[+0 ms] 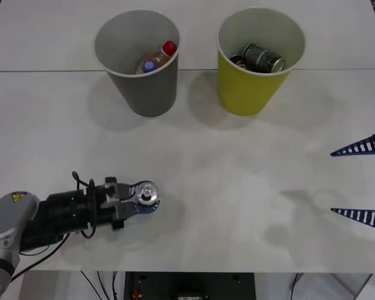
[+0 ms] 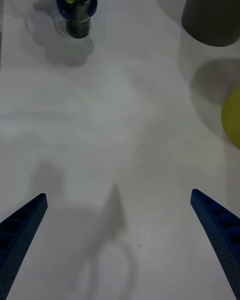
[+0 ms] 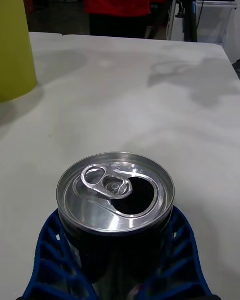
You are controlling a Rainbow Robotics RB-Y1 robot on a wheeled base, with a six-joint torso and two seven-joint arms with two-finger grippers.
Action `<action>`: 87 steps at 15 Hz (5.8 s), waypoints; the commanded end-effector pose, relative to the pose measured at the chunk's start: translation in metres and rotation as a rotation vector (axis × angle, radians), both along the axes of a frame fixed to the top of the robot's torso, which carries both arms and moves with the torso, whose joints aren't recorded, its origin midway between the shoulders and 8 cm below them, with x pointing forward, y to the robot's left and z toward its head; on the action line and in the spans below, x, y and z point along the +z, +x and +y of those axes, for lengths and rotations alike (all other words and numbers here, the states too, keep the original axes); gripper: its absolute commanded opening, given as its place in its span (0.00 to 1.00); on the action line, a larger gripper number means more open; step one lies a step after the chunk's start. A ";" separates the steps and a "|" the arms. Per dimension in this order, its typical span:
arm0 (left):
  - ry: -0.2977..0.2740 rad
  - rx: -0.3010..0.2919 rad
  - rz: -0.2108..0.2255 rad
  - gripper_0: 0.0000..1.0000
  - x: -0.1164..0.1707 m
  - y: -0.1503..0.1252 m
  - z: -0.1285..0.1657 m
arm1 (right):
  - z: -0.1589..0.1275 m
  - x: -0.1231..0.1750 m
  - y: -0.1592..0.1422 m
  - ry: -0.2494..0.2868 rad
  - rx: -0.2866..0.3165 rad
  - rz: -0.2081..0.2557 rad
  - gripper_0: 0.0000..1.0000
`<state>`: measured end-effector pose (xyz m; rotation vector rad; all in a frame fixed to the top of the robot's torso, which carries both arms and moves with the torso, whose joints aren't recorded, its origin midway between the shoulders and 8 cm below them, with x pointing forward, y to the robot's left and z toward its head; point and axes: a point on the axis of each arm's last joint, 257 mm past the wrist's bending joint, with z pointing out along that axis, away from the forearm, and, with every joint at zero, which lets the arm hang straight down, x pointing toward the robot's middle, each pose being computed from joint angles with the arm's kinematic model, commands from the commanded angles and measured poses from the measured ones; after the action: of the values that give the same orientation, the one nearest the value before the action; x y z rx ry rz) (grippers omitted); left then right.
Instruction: Put the can into the green bin and the plastic bottle into the gray bin
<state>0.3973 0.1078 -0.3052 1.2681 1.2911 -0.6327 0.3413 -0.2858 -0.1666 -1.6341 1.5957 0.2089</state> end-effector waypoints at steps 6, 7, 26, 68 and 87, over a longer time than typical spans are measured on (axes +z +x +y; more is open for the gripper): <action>0.006 -0.011 0.068 0.00 0.030 0.005 0.018 | 0.000 0.000 0.000 0.000 0.000 0.000 1.00; 0.006 -0.009 0.084 0.00 0.038 0.007 0.021 | 0.000 0.000 0.000 0.000 0.000 0.000 1.00; 0.352 0.225 0.258 0.00 0.231 0.004 -0.026 | 0.000 0.000 0.000 0.000 0.000 0.000 1.00; 0.326 0.319 0.309 1.00 0.348 0.193 -0.200 | 0.000 0.000 0.000 0.000 0.000 0.000 1.00; 0.484 0.229 0.141 1.00 0.317 0.065 0.043 | 0.000 0.000 0.000 0.000 0.000 0.000 1.00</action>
<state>0.4673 0.1457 0.0158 1.4318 1.7649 -0.2591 0.3413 -0.2858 -0.1666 -1.6341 1.5957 0.2089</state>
